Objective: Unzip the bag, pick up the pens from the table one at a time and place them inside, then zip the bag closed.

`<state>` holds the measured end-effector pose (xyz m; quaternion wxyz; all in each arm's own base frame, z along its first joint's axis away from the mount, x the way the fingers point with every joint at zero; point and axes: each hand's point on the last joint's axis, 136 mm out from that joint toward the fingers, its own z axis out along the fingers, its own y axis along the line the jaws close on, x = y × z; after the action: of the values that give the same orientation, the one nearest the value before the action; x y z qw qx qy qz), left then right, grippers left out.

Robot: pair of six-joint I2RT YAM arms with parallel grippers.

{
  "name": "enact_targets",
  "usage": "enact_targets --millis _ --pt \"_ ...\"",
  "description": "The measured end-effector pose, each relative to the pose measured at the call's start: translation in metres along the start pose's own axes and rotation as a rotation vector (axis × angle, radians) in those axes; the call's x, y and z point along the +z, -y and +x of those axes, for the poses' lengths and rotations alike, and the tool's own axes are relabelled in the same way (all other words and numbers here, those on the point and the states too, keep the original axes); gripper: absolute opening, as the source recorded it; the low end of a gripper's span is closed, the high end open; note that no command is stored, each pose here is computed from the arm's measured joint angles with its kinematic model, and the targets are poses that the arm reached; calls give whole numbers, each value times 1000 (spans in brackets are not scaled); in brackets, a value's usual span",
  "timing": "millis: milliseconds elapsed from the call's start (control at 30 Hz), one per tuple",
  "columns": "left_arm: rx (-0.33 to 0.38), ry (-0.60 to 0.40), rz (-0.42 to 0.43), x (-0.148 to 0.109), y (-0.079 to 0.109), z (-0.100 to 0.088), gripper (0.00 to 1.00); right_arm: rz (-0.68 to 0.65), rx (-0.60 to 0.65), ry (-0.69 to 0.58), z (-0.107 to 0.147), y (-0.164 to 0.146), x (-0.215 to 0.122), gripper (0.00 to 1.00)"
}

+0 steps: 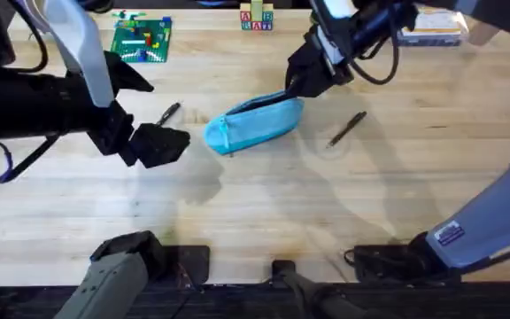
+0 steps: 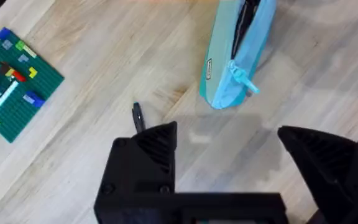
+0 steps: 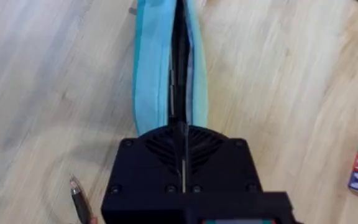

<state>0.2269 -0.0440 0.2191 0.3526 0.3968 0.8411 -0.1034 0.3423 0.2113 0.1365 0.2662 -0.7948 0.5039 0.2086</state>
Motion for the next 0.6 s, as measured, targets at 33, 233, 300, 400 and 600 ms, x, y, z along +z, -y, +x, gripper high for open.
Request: enact_targets --millis 33,233,300,400,600 --pt "0 0 0 0 0 0 996 -10 4 2 1 -1 4 30" --pt "0 0 0 0 0 0 996 -53 17 8 5 -5 20 30" --pt "0 0 0 0 0 0 996 -55 12 9 4 -5 22 30" --pt "0 0 0 0 0 0 996 -60 7 10 3 -5 25 30" --pt "0 0 0 0 0 0 995 -89 27 15 10 -8 36 30"
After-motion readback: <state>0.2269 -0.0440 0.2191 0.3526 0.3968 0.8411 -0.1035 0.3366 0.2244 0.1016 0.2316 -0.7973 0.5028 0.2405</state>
